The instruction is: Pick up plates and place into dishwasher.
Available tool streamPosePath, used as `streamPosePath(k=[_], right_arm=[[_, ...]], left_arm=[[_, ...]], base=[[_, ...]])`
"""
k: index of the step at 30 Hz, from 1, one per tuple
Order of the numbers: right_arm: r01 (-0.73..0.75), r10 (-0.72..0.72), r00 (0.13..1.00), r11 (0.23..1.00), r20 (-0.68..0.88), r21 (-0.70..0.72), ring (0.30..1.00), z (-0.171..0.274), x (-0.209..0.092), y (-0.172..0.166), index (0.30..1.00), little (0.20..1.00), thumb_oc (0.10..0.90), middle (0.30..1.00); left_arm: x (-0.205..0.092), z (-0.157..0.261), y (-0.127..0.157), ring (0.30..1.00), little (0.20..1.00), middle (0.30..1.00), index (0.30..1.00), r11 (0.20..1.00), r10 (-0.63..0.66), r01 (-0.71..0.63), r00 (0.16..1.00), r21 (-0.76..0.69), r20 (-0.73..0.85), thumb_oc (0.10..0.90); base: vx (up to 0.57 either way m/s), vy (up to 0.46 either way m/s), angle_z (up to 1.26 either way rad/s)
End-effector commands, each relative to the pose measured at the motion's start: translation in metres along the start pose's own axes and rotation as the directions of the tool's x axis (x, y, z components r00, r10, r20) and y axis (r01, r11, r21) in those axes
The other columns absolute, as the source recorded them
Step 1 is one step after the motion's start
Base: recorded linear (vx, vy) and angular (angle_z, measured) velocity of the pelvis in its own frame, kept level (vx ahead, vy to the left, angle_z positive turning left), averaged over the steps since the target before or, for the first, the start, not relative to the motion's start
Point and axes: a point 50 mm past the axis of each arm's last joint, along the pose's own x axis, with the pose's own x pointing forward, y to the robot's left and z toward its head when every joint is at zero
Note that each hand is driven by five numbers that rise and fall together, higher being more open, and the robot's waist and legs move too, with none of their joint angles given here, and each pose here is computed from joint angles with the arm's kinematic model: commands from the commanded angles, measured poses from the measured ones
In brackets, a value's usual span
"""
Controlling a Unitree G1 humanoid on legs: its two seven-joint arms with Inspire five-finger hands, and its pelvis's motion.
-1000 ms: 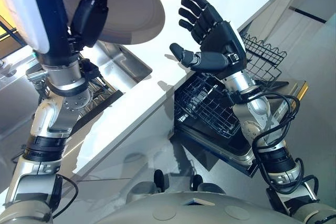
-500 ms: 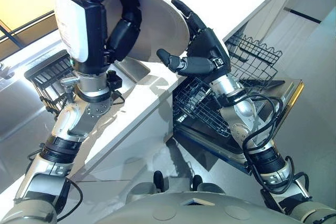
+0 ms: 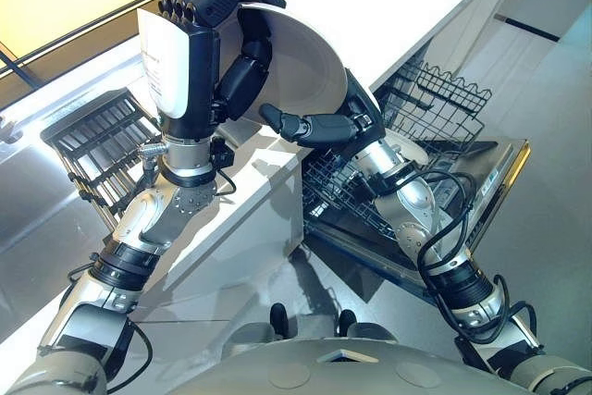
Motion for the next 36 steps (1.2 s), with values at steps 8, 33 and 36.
streamPosePath(k=[8,33,36], right_arm=[[0.004,-0.008,0.95,1.0,0.313,0.013,0.3,0.04,0.012,0.011,0.3,0.2,0.1,0.3],[0.427,-0.337,0.823,0.898,0.457,-0.106,0.3,0.07,-0.032,-0.062,0.3,0.2,0.1,0.3],[0.588,-0.421,0.714,0.795,0.559,-0.153,0.3,0.086,-0.045,-0.077,0.3,0.2,0.1,0.3]], left_arm=[[0.014,0.006,-0.014,0.3,0.2,0.3,0.3,0.984,0.029,-0.037,0.998,-0.176,-0.047,0.1],[-0.05,-0.067,0.023,0.9,0.9,0.9,0.9,0.766,-0.385,-0.054,0.759,-0.64,-0.525,0.8],[-0.052,-0.079,0.043,0.9,0.9,0.9,0.9,0.823,-0.319,-0.084,0.749,-0.562,-0.58,0.8]], base=[[0.0,0.0,0.0],[0.0,0.003,0.01],[-0.02,0.019,0.08]])
